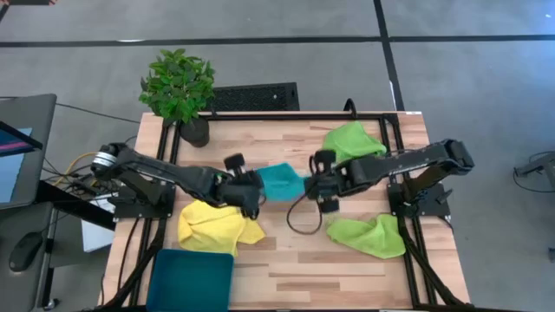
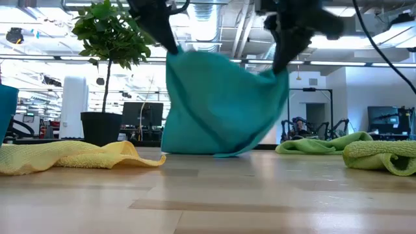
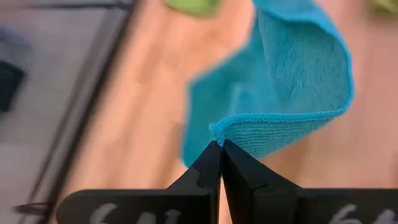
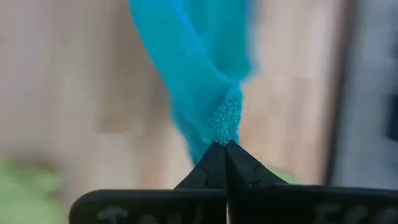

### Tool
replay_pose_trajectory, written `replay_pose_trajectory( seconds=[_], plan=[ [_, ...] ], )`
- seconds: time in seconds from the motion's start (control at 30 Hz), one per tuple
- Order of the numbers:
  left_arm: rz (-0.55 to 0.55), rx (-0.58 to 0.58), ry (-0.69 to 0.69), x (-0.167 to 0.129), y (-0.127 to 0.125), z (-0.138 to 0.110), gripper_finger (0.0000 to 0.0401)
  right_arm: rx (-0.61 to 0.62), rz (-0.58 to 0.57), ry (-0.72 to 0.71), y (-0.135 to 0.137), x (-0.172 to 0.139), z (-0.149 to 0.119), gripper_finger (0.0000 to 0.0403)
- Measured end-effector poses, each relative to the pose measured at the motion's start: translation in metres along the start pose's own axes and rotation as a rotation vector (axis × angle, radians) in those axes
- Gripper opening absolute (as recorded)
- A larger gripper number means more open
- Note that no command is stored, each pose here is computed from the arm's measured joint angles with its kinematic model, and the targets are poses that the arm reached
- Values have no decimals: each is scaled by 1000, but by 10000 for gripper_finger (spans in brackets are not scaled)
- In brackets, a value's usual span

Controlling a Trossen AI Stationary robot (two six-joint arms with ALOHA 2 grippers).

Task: Fold microfiber towels
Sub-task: Fold the blue microfiber towel

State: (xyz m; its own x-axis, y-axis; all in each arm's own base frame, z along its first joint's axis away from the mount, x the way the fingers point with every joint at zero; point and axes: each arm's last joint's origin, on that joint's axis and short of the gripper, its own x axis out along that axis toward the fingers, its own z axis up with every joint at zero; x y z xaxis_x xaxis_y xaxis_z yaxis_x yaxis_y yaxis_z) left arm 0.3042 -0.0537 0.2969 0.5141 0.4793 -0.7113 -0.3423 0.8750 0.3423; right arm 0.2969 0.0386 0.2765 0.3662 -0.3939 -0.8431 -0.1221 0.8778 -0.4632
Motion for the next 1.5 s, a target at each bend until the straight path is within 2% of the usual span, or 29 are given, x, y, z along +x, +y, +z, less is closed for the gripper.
replay_pose_trajectory(
  seconds=[0.13, 0.23, 0.37, 0.53, 0.7, 0.8, 0.9, 1.07, 1.27, 1.5],
  plan=[
    [98, -48, -63, -12, 24, 4, 0, 87, -190, 9, -29, -5, -8, 4],
    [166, -102, -86, -15, 43, 6, 0, 149, -280, 35, -50, -4, -15, 5],
    [290, -138, -90, -13, 68, 8, 0, 192, -336, 54, -76, 2, -22, 5],
    [410, -148, -51, 3, 104, 12, 0, 217, -402, 61, -108, 11, -29, 5],
    [463, -159, -51, 14, 133, 17, 0, 233, -483, -2, -134, 12, -29, 4],
    [476, -158, -77, 10, 142, 19, 0, 228, -516, -34, -141, 10, -27, 4],
    [448, -134, -58, 8, 142, 17, 0, 228, -488, -52, -139, 7, -28, 4],
    [289, -113, 59, 12, 126, 4, 0, 223, -303, -26, -119, 19, -34, 5],
    [210, -75, 195, 19, 94, -7, 0, 200, -132, -10, -81, 35, -37, 5],
    [56, -61, 253, 26, 47, -11, 0, 177, 43, 8, -36, 42, -41, 5]
  ],
)
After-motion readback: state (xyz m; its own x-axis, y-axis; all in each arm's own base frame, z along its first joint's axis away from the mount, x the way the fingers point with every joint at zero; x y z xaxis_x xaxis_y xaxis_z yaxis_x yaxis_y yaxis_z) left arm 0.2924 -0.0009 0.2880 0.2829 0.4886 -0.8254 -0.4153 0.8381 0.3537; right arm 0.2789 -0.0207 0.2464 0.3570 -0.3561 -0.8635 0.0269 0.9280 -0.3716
